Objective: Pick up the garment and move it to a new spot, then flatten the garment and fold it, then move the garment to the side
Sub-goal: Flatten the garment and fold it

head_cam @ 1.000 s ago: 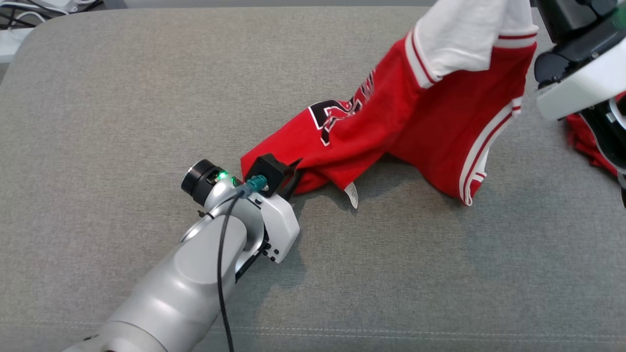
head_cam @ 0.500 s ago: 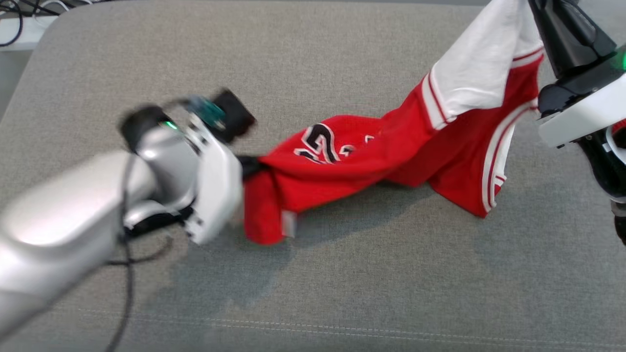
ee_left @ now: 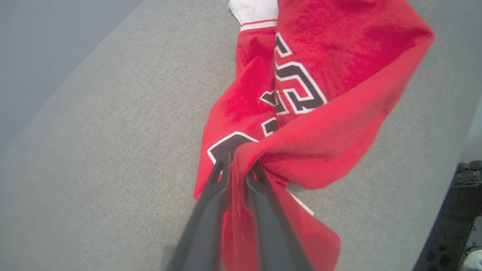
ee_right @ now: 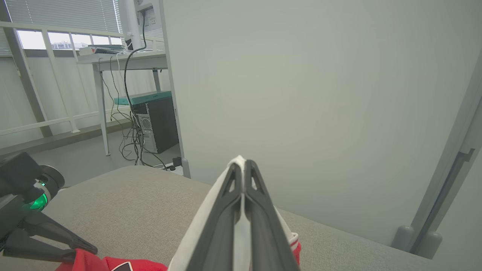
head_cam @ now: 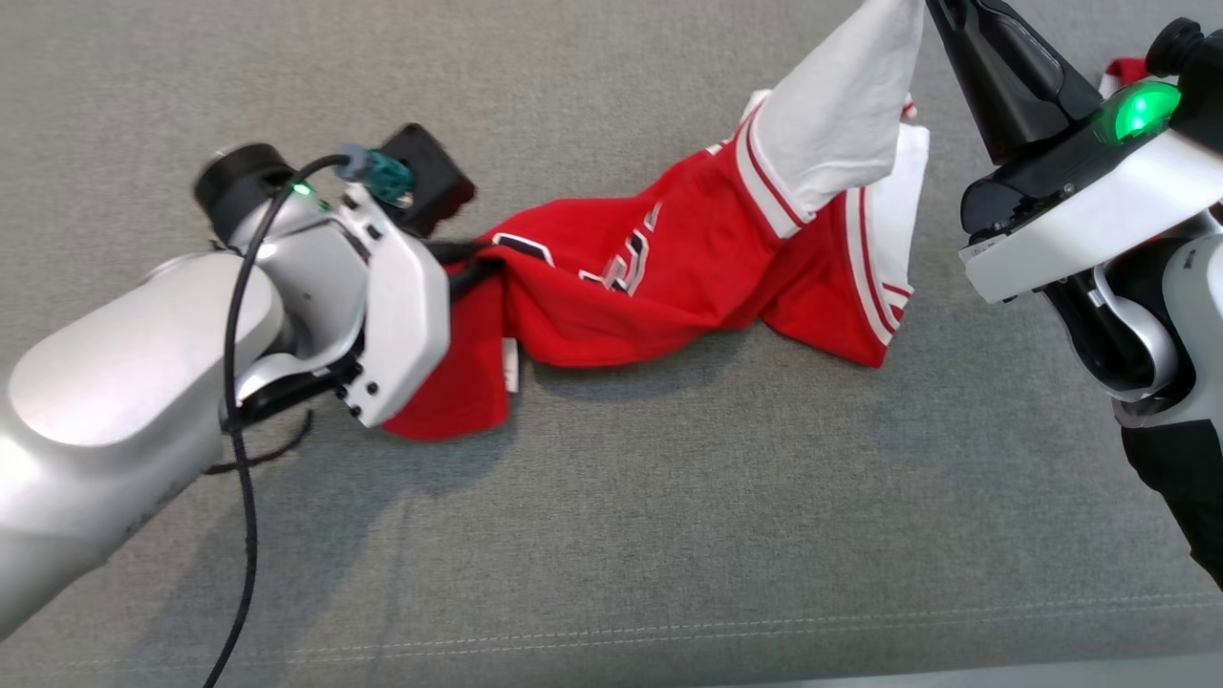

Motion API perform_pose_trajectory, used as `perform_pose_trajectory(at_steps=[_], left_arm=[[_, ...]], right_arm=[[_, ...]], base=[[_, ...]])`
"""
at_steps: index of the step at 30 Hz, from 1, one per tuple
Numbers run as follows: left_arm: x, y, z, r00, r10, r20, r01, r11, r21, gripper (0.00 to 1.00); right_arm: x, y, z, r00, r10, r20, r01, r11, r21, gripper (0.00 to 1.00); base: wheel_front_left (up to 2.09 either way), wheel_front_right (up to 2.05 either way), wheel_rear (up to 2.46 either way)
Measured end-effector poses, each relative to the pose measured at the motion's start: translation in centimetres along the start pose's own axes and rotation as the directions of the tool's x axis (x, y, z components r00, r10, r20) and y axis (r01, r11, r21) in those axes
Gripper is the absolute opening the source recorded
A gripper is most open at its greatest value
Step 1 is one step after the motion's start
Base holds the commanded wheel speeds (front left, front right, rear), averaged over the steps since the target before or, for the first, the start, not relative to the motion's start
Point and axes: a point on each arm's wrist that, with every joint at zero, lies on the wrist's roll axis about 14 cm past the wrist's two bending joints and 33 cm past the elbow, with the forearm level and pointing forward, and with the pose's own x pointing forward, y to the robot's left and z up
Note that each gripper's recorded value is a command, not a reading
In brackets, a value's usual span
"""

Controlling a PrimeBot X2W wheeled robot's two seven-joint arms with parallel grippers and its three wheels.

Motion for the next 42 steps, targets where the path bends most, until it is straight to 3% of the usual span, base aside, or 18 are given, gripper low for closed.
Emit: perform_pose_trajectory(at_steps=[7,19,24,29,42], left_arm=[[0.2,4.3,-1.4,0.988,0.150,0.037,-0.154,0.978,0.142,1.00],[-5.2,10.0,-2.1,0.910,0.375,0.176,-0.392,0.918,0.068,1.00],[-4.8,7.1,-0.3,0.896,0.327,0.299,-0.347,0.938,0.013,1.00],[-3.8,2.7,-2.0,0.911,0.276,0.305,-0.276,0.960,-0.044,1.00],[-1.0,-4.0,-5.7,0.899,0.329,0.290,-0.282,0.940,-0.192,1.00]], right_arm=[[-0.2,-1.5,-1.3,0.999,-0.036,-0.019,0.036,0.999,0.002,0.00],[1.2,0.0,-1.2,1.000,-0.006,-0.007,0.006,1.000,0.023,0.00],[1.3,1.0,-1.7,1.000,0.006,-0.019,-0.006,0.999,0.036,0.00],[1.6,2.2,-0.9,1.000,0.026,-0.005,-0.026,0.999,0.044,0.00],[1.3,3.0,-1.0,0.999,0.028,-0.014,-0.028,0.998,0.055,0.00]], base=[[0.00,0.00,0.00],[0.00,0.00,0.00],[0.00,0.00,0.00],[0.00,0.00,0.00],[0.00,0.00,0.00]])
